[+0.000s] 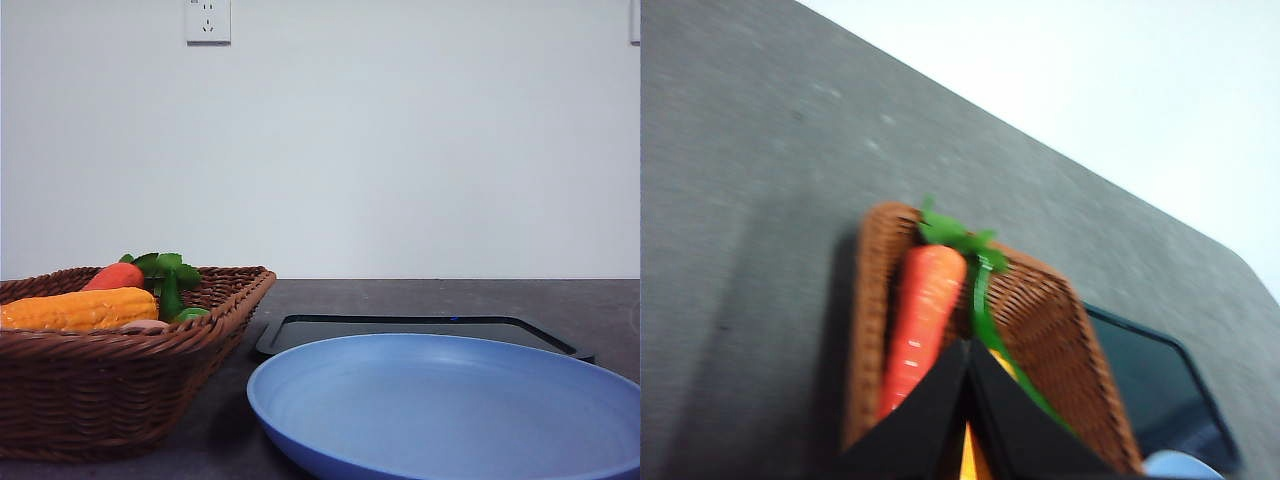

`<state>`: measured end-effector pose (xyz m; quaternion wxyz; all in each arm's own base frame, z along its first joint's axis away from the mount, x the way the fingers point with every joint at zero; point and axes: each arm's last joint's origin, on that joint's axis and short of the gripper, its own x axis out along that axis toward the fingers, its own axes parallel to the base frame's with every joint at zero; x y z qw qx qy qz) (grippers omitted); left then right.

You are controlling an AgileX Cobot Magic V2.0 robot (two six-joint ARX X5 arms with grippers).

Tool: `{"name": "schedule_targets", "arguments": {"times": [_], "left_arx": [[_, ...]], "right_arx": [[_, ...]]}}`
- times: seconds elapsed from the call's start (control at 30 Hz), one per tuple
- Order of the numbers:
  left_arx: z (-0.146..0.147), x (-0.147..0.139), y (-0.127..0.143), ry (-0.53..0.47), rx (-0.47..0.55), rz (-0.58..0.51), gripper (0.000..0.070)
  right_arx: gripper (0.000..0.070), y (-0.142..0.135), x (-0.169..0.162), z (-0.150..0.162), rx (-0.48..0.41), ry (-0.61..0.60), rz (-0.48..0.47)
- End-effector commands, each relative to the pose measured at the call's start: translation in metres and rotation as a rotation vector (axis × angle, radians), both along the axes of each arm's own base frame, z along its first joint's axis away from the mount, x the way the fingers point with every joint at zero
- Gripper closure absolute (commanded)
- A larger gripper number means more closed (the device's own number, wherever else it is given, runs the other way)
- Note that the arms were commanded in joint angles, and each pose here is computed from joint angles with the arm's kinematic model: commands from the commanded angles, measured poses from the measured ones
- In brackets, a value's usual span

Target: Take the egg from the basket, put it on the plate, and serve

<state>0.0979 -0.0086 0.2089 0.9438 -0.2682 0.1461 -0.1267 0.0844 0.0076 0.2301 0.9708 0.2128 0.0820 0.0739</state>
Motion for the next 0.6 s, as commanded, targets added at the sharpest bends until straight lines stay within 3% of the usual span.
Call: {"name": "schedule_targets", "arguments": {"times": [0.0, 0.3, 0.57], "left_arx": [[0.012, 0.003, -0.001, -0.009, 0.001, -0.039, 0.0700], [0.050, 0.028, -0.009, 0.101, 0.089, -0.266, 0.0700], [0.063, 0.054, -0.027, 0.302, 0.181, -0.470, 0.0700]], "right_arx": [[0.0700, 0.000, 0.000, 0.013, -0.016, -0.007, 0.009], [0.0700, 0.003, 0.012, 0.055, -0.123, 0.123, 0.114], [0.0700, 0.009, 0.034, 0.060, -0.132, 0.397, 0.337]]}}
